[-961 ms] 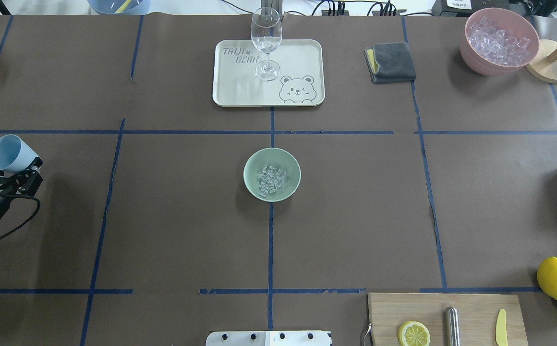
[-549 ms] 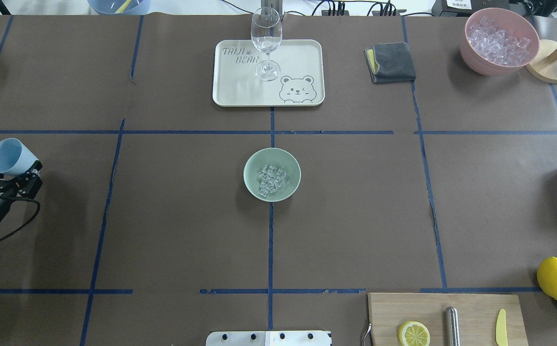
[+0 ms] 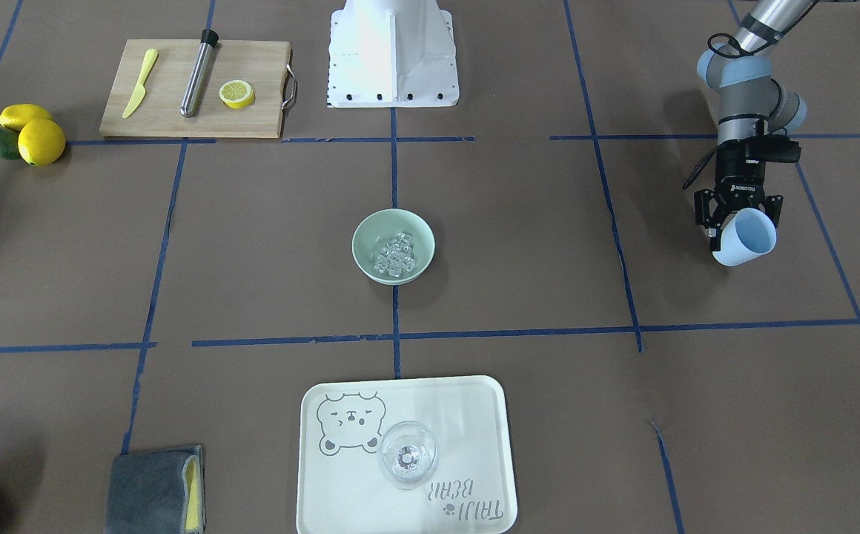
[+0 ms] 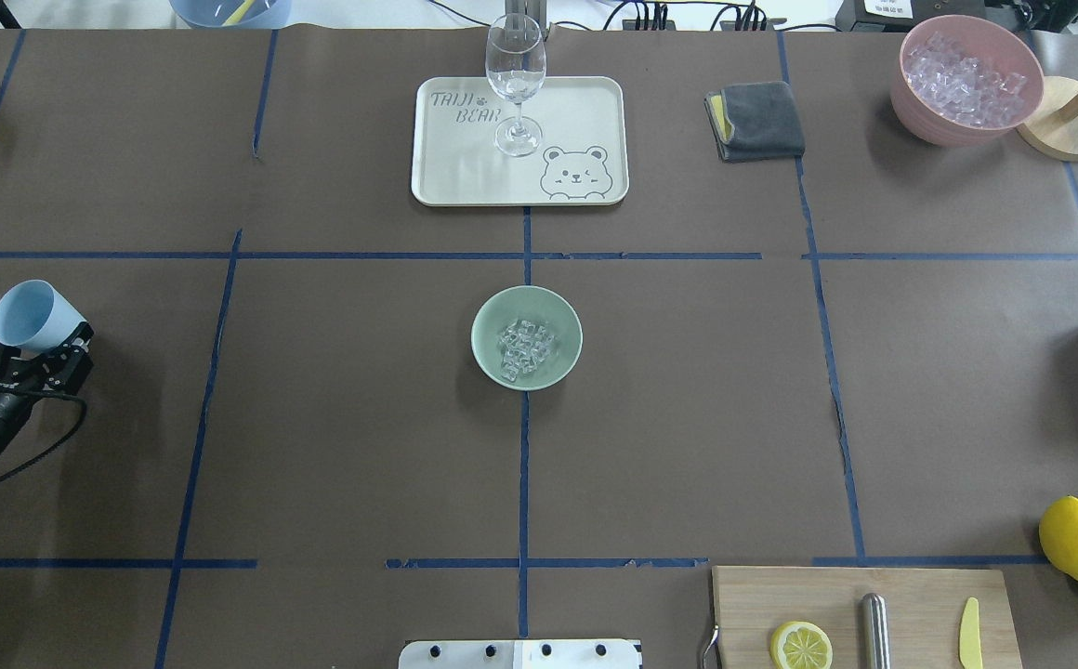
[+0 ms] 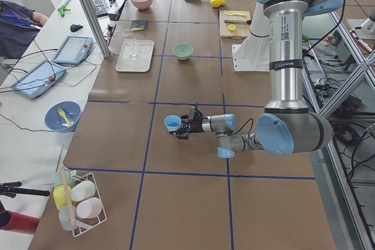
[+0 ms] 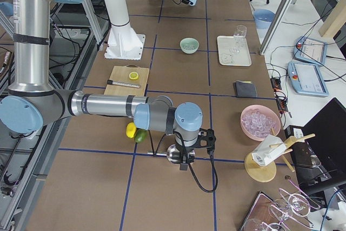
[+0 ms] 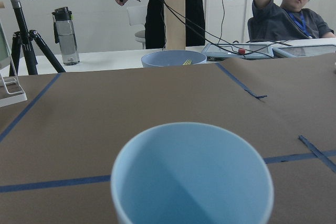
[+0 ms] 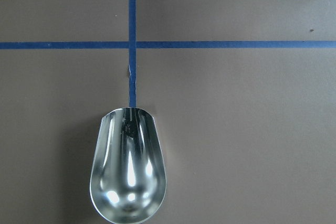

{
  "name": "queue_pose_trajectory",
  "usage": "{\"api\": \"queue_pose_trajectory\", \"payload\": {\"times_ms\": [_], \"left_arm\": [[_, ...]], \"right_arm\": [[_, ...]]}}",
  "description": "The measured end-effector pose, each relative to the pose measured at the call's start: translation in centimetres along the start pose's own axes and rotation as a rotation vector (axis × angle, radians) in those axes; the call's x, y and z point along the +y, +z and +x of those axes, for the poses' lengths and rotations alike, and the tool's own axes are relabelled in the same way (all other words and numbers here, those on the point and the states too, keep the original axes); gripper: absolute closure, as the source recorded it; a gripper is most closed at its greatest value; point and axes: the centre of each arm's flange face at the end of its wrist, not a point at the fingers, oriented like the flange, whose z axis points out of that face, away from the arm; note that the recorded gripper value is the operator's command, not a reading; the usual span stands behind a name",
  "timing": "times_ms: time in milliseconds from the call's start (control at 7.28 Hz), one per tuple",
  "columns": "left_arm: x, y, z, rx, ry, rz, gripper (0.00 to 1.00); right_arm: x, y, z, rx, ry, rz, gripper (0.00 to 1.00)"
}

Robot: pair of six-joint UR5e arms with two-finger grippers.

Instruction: Pour ice into bowl

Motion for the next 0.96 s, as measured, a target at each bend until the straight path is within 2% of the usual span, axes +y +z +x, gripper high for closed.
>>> {"api": "queue_pose_trajectory", "payload": {"times_ms": [275, 549, 687, 824, 961], "left_arm": [[0.50, -0.05, 0.04, 0.001, 0.005, -0.007, 0.61], [0.71, -0.09, 0.07, 0.002, 0.010, -0.011, 0.35], [0.81, -0.14, 0.16, 0.004, 0.010, -0.013, 0.29], [0.84, -0.16, 0.21, 0.005, 0.010, -0.014, 0.01], [0.83, -0.18, 0.24, 0.006, 0.009, -0.013, 0.01]], "right_arm": [[-0.02, -0.01, -0.01, 0.000, 0.000, 0.000, 0.00], [-0.12, -0.08, -0.06, 0.000, -0.001, 0.002, 0.00], [-0.25, -0.16, -0.12, 0.000, -0.002, 0.003, 0.00], [-0.35, -0.21, -0.17, 0.000, -0.003, 0.004, 0.00], [-0.38, -0.23, -0.18, 0.000, -0.003, 0.005, 0.00]]}}
